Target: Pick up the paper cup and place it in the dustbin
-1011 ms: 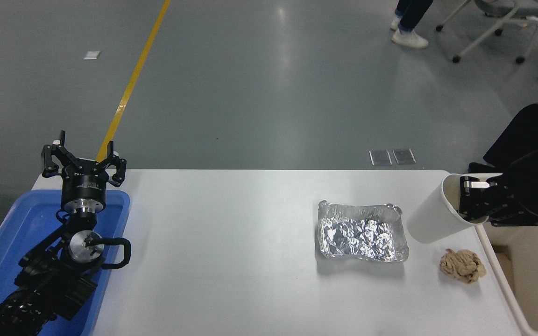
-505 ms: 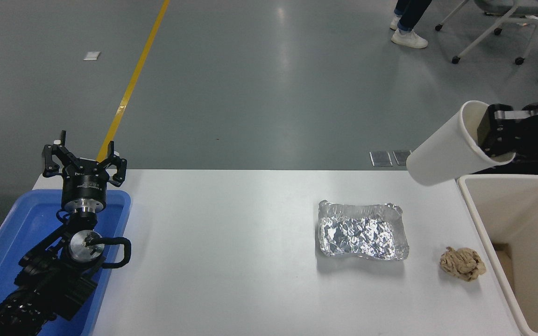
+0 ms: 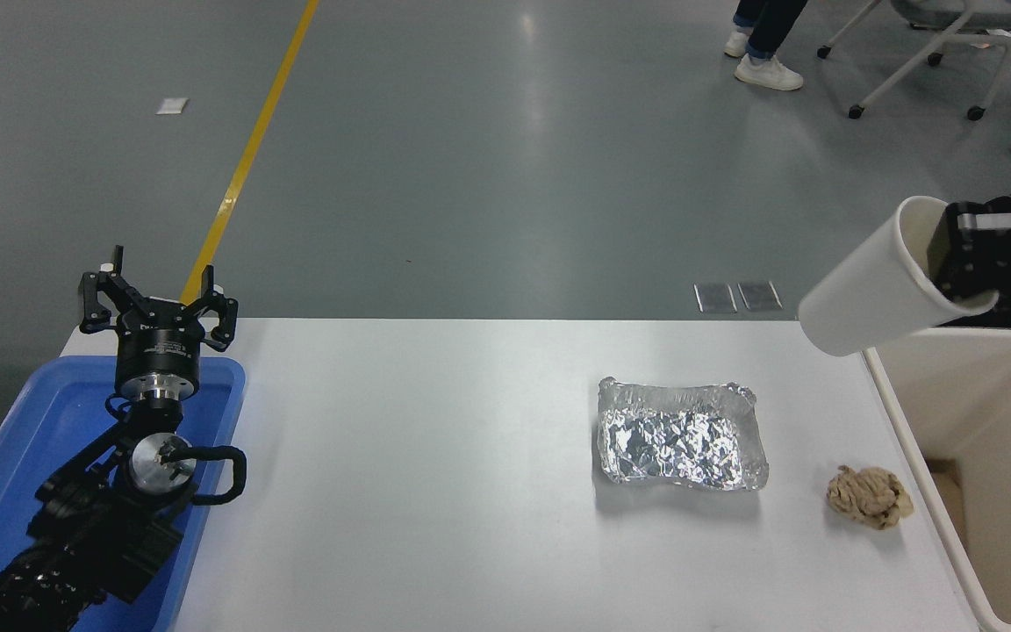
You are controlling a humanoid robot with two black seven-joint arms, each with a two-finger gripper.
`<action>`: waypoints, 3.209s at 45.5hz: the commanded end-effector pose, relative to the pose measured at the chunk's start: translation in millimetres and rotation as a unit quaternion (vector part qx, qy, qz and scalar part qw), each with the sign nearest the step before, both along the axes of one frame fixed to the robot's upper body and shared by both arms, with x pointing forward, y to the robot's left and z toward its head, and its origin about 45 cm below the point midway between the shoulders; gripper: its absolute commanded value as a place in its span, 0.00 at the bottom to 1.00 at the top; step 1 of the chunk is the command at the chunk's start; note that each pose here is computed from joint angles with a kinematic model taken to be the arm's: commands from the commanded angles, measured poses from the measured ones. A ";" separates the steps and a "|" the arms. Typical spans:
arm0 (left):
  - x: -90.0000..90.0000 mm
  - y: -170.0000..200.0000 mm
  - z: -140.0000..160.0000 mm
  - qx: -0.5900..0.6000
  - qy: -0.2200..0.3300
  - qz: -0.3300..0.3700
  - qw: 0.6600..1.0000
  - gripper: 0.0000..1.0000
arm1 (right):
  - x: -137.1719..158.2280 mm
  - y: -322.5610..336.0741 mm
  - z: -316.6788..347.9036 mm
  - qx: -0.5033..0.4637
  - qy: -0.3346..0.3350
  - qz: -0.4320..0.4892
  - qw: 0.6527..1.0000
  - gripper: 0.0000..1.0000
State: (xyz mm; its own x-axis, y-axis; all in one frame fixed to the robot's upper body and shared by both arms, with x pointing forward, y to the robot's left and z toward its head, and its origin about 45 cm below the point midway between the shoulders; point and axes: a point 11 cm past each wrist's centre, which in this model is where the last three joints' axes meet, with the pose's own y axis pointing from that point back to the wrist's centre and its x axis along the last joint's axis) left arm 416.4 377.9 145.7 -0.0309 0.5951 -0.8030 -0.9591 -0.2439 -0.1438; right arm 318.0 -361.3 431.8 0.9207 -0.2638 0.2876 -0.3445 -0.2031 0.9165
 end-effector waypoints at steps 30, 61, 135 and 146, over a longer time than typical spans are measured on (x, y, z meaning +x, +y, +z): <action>0.0 0.1 0.0 0.000 0.000 0.000 1.000 0.99 | 48.7 -213.8 -191.3 -0.046 -0.104 -0.342 0.933 0.00; 0.0 0.1 0.0 0.000 0.000 0.000 1.000 0.99 | 19.1 -215.2 -311.4 -0.118 -0.198 -0.452 0.862 0.00; 0.0 0.1 0.0 0.000 0.000 0.000 1.000 0.99 | 65.9 -175.5 -291.4 -0.139 -0.232 -0.372 0.888 1.00; 0.7 -0.4 0.9 0.000 -0.001 0.000 1.000 0.99 | 97.5 -123.1 -244.6 -0.115 -0.200 -0.278 0.933 1.00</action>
State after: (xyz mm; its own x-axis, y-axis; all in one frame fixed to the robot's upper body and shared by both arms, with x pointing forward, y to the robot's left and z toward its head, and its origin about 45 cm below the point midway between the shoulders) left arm 416.6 377.7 146.0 -0.0301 0.5949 -0.8032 -0.9590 -0.2436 -0.1445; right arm 395.7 -521.1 149.1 0.3245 -0.6066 0.7258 -0.6572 0.4072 0.6342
